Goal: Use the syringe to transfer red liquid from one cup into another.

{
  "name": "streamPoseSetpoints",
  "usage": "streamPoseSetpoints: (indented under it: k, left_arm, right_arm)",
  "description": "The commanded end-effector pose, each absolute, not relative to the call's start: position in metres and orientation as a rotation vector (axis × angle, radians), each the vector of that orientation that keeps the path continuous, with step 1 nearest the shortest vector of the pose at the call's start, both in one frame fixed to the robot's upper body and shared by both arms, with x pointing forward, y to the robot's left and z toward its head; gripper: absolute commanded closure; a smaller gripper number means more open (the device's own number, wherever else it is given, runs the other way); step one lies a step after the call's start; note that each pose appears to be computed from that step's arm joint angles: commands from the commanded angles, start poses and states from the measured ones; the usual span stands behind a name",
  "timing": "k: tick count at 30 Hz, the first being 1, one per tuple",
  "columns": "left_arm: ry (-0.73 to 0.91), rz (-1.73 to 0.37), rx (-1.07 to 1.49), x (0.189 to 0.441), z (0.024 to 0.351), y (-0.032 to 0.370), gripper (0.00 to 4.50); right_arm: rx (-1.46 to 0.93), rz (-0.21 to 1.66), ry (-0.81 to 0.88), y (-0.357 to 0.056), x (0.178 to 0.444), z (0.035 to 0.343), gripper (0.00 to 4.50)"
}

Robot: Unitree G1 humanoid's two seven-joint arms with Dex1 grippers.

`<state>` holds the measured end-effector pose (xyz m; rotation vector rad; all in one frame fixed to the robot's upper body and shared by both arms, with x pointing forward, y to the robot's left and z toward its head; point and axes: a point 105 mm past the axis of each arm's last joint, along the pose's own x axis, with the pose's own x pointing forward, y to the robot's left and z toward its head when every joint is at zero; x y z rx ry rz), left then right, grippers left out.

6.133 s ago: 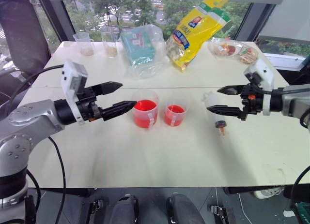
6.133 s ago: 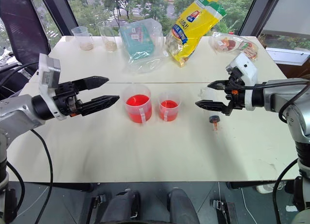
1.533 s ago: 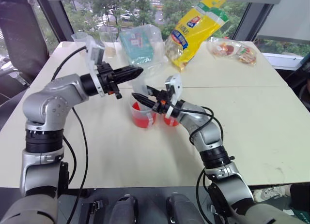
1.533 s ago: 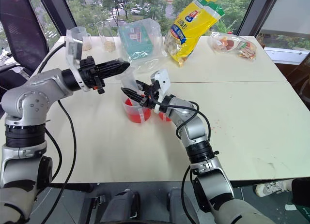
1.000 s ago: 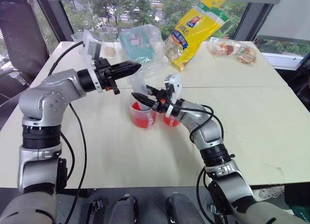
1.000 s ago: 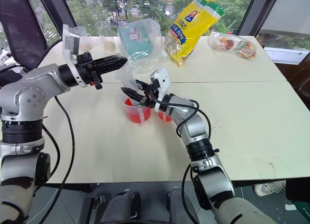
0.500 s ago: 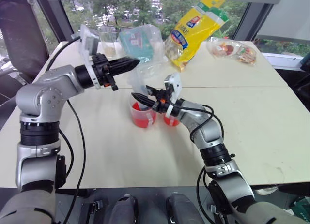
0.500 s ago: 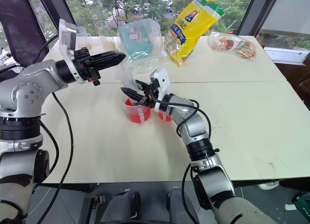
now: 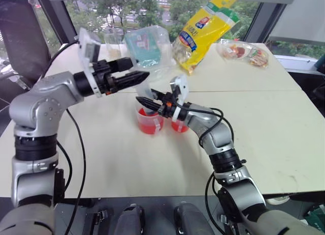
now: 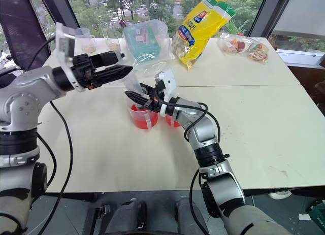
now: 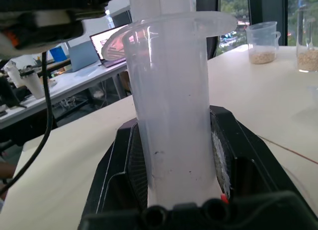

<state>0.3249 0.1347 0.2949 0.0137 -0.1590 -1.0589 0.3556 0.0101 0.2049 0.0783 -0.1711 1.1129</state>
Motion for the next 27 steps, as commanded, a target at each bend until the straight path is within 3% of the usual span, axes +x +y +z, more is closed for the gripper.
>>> streamPoseSetpoints:
  k: [1,8,11,15,20,27]
  left_arm:
    - [-0.188,-1.004,0.034,0.313,0.303,0.153,0.03]
    - [-0.160,-0.949,0.040,0.306,0.300,0.170,0.03]
    - [-0.173,-0.943,0.044,0.310,0.302,0.167,0.03]
    - [-0.187,-0.969,0.039,0.313,0.304,0.158,0.03]
    - [-0.186,-1.002,0.036,0.314,0.303,0.153,0.03]
    - [-0.244,-1.072,0.016,0.324,0.321,0.134,0.03]
  right_arm:
    - [0.105,1.096,-0.284,0.008,0.357,0.240,3.14]
    - [0.122,1.034,-0.362,-0.006,0.362,0.266,3.14]
    - [0.151,0.942,-0.474,-0.028,0.365,0.302,3.14]
    - [0.137,0.872,-0.517,-0.054,0.363,0.316,3.14]
    - [0.117,0.811,-0.505,-0.075,0.357,0.310,3.14]
    - [0.065,0.750,-0.431,-0.081,0.353,0.262,3.14]
